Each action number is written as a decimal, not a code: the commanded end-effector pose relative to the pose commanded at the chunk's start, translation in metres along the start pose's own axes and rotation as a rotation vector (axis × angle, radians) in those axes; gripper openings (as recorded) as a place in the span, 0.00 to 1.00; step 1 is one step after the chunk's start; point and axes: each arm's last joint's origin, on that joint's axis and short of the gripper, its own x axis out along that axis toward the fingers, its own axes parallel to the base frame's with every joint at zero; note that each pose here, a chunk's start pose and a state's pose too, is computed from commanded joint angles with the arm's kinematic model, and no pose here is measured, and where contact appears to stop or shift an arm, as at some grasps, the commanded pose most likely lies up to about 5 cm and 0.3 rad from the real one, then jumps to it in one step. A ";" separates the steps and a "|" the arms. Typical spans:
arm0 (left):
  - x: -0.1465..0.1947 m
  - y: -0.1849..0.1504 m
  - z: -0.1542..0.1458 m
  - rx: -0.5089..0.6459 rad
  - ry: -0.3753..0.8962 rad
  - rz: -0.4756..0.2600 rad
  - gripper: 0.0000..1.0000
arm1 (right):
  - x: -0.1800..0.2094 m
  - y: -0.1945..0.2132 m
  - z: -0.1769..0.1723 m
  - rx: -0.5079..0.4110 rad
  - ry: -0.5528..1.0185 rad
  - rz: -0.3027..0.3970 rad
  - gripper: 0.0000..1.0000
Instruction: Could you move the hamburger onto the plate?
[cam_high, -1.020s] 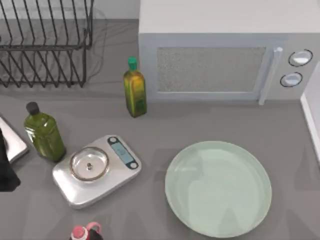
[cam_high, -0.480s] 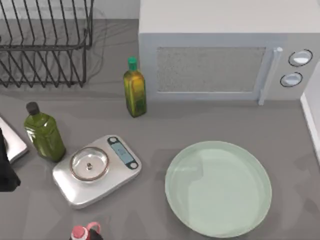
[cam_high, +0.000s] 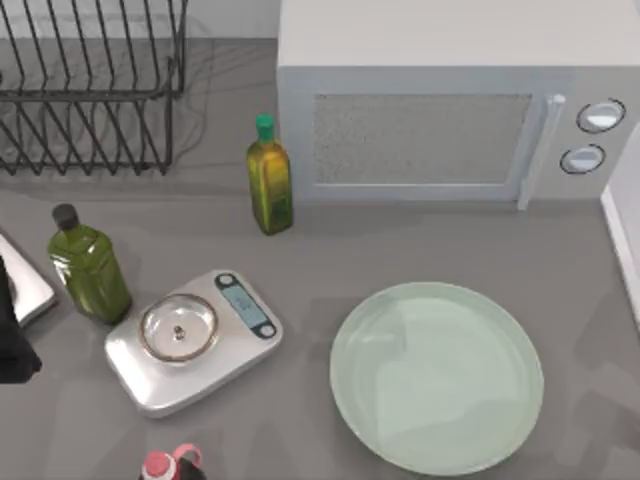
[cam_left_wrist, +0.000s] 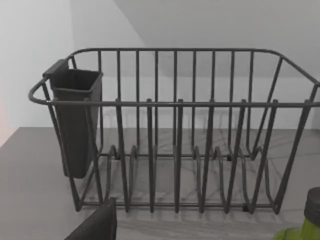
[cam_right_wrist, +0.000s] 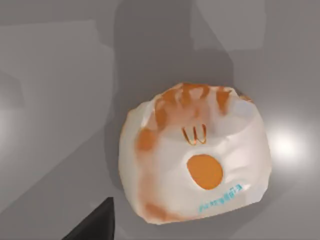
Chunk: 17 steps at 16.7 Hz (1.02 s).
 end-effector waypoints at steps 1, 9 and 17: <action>0.000 0.000 0.000 0.000 0.000 0.000 1.00 | 0.002 -0.004 0.004 -0.040 0.035 0.044 1.00; 0.000 0.000 0.000 0.000 0.000 0.000 1.00 | 0.005 -0.013 0.012 -0.132 0.103 0.141 1.00; 0.000 0.000 0.000 0.000 0.000 0.000 1.00 | 0.050 -0.011 0.010 -0.131 0.099 0.136 1.00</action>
